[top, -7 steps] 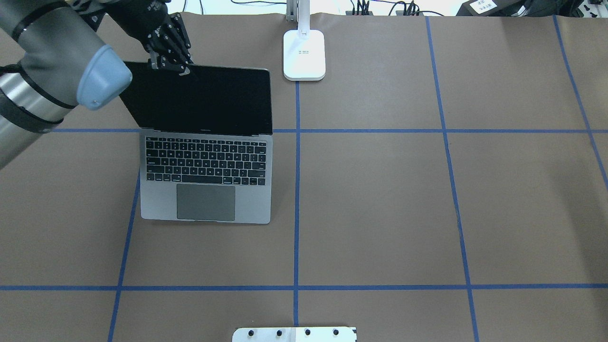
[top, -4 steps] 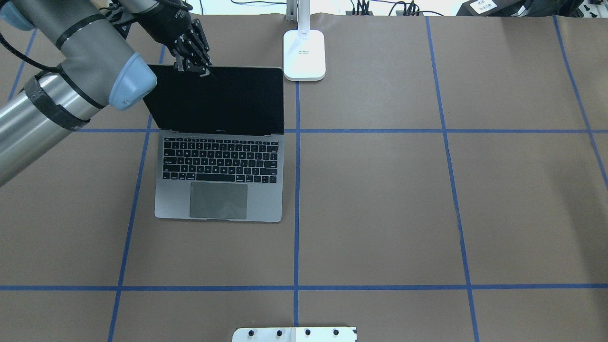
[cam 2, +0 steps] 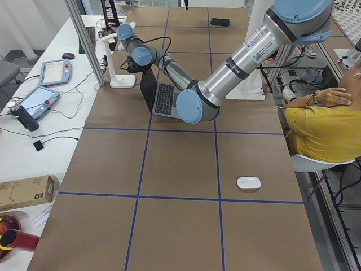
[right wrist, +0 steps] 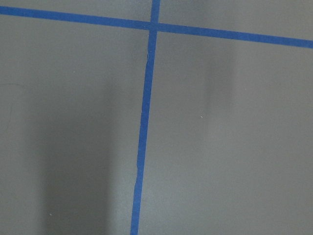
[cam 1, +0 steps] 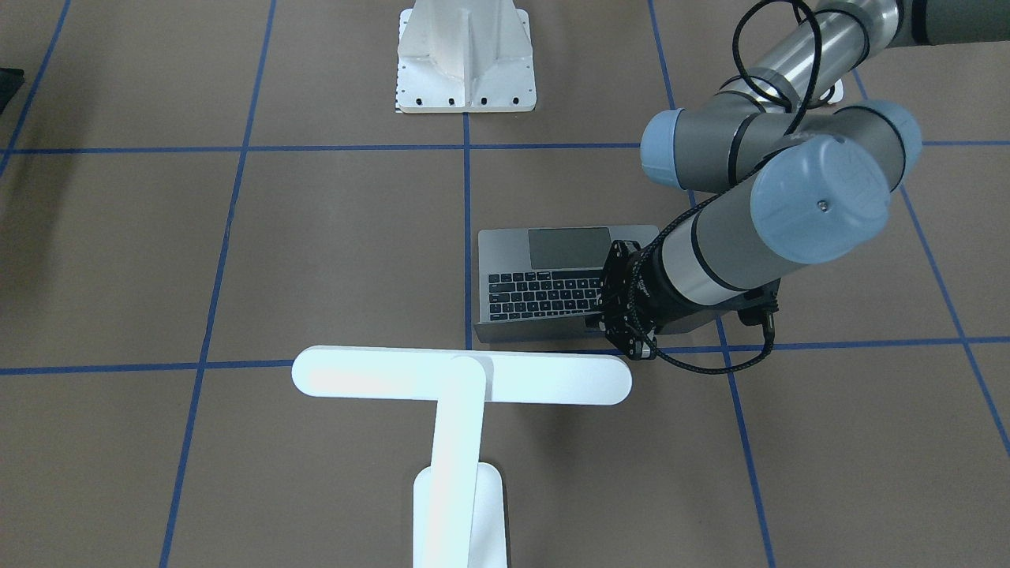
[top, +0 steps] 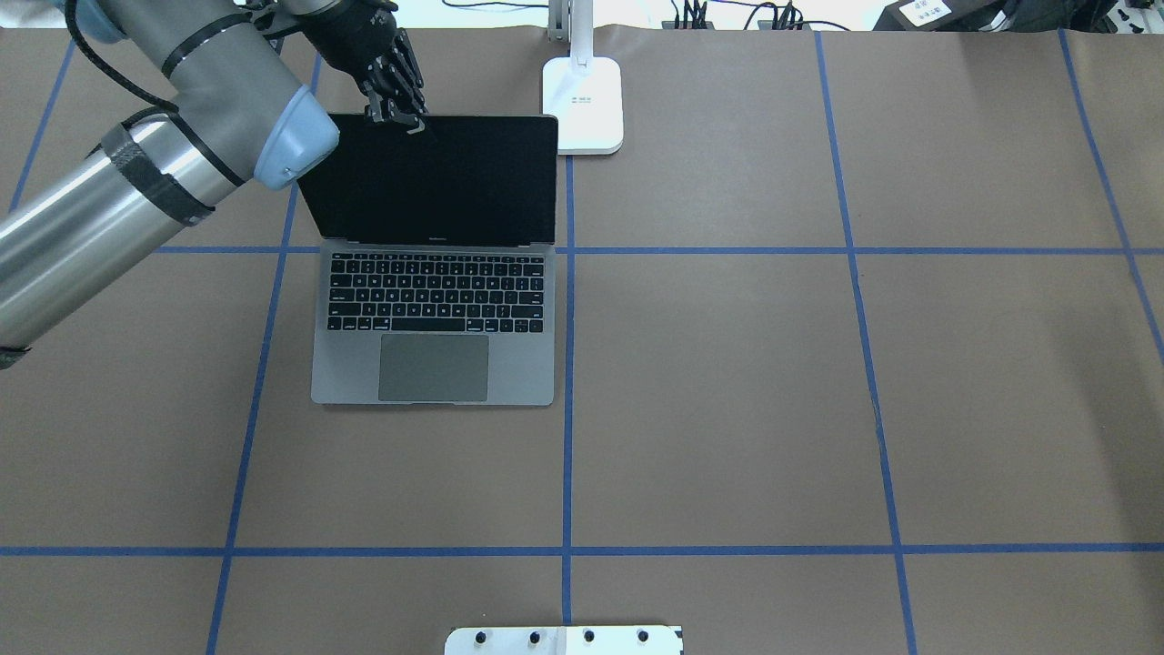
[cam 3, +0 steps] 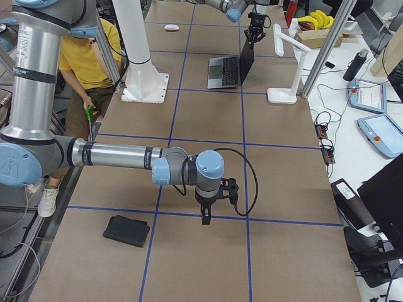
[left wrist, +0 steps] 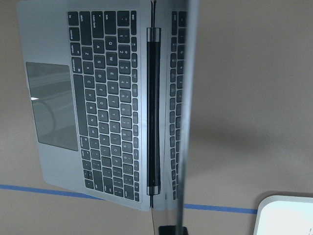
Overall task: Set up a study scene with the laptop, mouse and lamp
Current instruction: 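Nudge the laptop into place and open the left gripper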
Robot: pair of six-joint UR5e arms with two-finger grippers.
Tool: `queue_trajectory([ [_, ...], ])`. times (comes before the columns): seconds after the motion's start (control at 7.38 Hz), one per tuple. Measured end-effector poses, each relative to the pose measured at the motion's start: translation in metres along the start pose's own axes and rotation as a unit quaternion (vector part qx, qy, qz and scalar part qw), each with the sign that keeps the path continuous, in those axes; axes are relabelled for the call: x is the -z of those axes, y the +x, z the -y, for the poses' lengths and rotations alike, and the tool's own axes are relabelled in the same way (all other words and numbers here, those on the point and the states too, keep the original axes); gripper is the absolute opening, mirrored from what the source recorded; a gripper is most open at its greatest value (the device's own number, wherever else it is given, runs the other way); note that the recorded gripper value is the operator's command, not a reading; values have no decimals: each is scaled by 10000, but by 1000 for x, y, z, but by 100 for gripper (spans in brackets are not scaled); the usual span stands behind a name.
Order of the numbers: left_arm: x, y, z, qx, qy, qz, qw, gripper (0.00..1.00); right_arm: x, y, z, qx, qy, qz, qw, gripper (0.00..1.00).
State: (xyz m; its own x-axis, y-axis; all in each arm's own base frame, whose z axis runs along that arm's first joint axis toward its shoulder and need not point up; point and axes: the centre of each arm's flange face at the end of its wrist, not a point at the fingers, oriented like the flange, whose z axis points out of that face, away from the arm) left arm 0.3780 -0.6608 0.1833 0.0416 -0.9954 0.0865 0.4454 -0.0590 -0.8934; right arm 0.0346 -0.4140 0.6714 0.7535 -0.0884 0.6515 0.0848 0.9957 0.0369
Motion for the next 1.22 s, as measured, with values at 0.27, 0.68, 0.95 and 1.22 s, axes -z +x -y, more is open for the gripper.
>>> queue_trajectory([
  [0.27, -11, 8, 4, 57, -41, -52, 10000, 15, 0, 0, 0, -3, -4, 0, 10000, 100],
  [0.68, -14, 7, 6, -56, -118, -91, 9999, 100, -1, 1, 0, -14, -9, 0, 10000, 100],
  [0.95, -13, 6, 5, -142, -159, -113, 9997, 100, -1, 1, 0, -18, -15, 0, 10000, 100],
  [1.22, -2, 6, 3, -189, -210, -172, 9995, 100, -2, 2, -1, -19, -21, 0, 10000, 100],
])
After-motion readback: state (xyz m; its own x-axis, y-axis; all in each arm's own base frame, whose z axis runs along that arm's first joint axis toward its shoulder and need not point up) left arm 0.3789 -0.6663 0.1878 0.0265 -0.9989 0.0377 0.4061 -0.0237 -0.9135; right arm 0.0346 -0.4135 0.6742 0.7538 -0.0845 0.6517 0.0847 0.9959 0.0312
